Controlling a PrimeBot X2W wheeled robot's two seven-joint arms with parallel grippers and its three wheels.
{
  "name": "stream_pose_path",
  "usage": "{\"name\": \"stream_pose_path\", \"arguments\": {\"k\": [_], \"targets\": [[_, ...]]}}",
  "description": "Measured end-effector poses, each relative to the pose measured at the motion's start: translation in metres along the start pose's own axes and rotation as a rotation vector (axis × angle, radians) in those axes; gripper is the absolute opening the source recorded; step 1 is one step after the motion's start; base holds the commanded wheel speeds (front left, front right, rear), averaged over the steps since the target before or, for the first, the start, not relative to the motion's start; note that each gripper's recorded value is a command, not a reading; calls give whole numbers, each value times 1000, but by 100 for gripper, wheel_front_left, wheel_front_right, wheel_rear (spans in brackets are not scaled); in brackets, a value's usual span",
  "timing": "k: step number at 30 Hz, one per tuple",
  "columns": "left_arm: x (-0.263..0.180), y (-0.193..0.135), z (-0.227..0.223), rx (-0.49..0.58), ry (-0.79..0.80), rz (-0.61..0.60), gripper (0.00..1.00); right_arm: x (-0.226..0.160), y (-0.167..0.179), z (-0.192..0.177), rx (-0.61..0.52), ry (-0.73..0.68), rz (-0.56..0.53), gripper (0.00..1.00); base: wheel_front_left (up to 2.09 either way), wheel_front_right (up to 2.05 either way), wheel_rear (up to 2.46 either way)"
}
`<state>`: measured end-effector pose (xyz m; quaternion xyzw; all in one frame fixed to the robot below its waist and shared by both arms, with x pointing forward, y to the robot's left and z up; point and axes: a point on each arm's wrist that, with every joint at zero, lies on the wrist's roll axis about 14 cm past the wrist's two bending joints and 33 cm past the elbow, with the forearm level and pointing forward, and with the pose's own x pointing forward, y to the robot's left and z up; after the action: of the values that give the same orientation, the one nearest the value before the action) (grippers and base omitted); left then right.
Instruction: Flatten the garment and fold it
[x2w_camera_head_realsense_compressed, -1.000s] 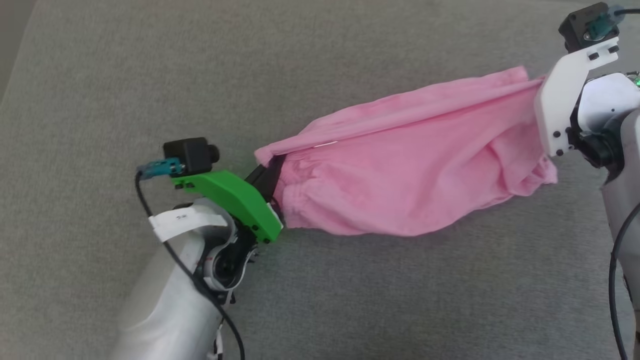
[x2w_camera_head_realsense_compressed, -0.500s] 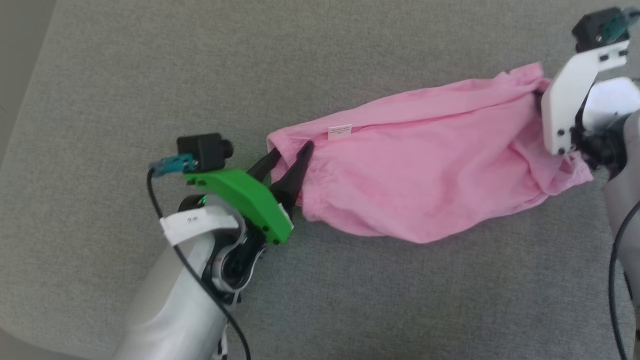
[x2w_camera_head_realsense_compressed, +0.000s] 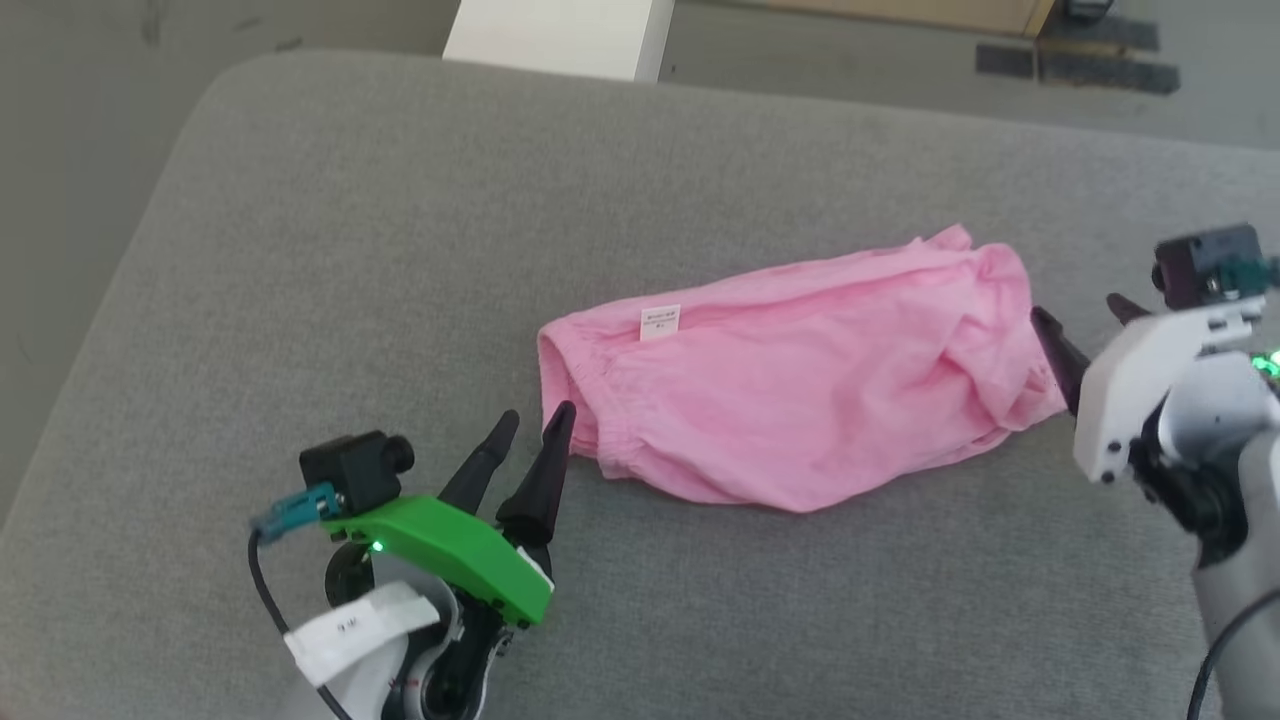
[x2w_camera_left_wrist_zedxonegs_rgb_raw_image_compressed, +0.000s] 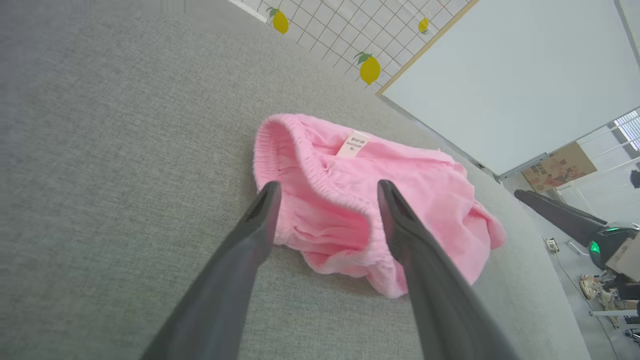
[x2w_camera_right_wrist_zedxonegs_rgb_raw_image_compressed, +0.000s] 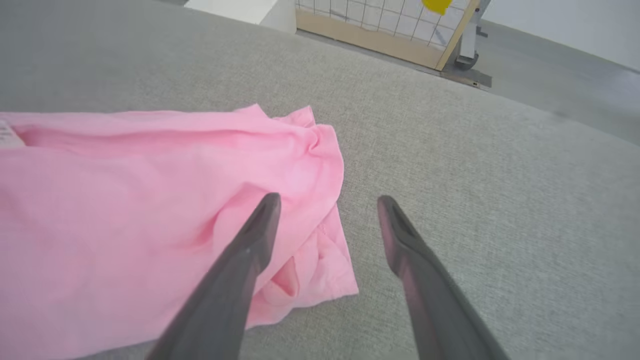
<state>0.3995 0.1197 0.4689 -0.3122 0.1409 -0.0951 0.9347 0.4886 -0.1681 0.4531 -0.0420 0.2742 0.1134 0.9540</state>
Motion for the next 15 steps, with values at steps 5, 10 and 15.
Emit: {"name": "stream_pose_path", "arguments": {"k": [5,10,15], "targets": [[-6,-18,6,93,-87,-46,100,-37,7,17,66,-211,-13,100,0,0,0],[-3,-26,-20,255,-63,-89,100,-62,8,5,130,-298,-55,100,0,0,0],[6,-17,-39,381,-20,-70,100,-75,7,-10,190,-307,-86,100,0,0,0]]}}
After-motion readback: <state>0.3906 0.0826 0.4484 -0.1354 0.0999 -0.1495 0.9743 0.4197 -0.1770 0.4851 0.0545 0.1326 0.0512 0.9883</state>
